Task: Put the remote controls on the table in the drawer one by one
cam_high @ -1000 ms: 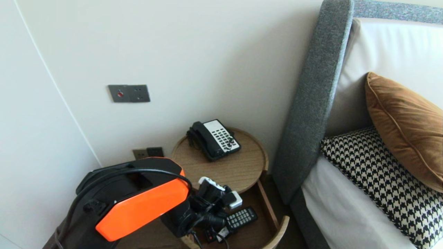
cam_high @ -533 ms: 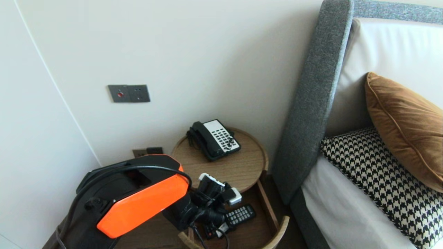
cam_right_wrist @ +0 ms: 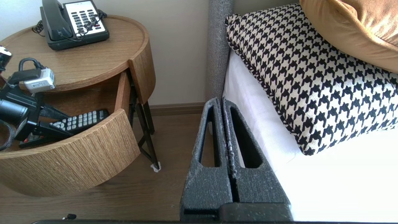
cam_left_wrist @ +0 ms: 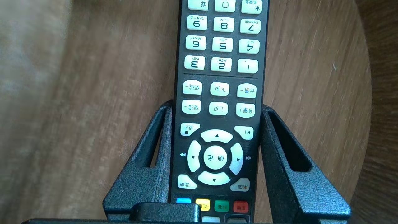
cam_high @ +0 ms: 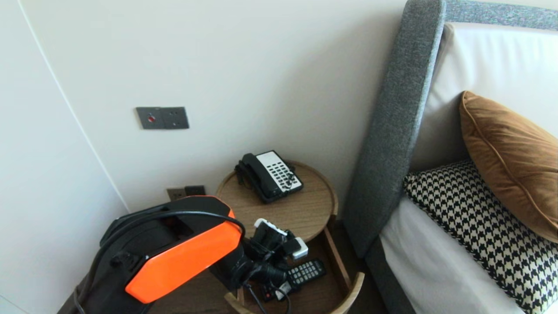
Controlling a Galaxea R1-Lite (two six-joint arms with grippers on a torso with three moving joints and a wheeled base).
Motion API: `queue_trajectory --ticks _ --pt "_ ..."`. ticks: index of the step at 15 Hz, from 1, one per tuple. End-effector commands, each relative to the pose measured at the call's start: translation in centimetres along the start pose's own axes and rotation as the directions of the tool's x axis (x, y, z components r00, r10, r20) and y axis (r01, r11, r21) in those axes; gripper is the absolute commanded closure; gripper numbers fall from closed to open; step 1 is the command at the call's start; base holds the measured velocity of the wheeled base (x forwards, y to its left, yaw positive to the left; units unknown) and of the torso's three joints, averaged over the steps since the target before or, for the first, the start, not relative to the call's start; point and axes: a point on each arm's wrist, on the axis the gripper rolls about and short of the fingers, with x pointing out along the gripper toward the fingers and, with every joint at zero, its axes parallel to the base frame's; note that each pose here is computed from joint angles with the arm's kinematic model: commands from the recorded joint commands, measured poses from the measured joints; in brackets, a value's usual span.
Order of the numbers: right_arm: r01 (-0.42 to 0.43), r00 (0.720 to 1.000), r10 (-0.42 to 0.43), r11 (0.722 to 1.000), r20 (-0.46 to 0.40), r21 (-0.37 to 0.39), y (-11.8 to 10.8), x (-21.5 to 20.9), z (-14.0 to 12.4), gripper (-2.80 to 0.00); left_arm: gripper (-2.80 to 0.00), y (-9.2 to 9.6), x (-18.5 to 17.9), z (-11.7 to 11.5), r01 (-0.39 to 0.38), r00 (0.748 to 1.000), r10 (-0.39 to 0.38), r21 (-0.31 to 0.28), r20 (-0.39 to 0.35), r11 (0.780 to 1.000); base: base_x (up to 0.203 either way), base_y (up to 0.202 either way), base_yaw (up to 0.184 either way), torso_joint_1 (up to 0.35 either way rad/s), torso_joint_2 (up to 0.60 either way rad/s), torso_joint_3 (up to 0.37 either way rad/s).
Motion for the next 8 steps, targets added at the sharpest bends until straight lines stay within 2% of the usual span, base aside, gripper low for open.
queue_trajectory --ticks 1,8 --pt "-0.001 1.0 0.001 1.0 0.0 0.0 0.0 0.0 0.0 0.0 0.0 -0.13 0.05 0.01 0.007 1.0 -0.007 0.002 -0.006 1.0 0.0 0.0 0.0 0.0 0.0 0.0" --pt "0.0 1.0 0.0 1.0 0.0 0.0 0.0 0.0 0.0 0.0 0.0 -0.53 -0.06 -0.2 0.029 0.999 -0.029 -0.006 -0.032 1.0 0.0 0.0 0.0 0.0 0.0 0.0"
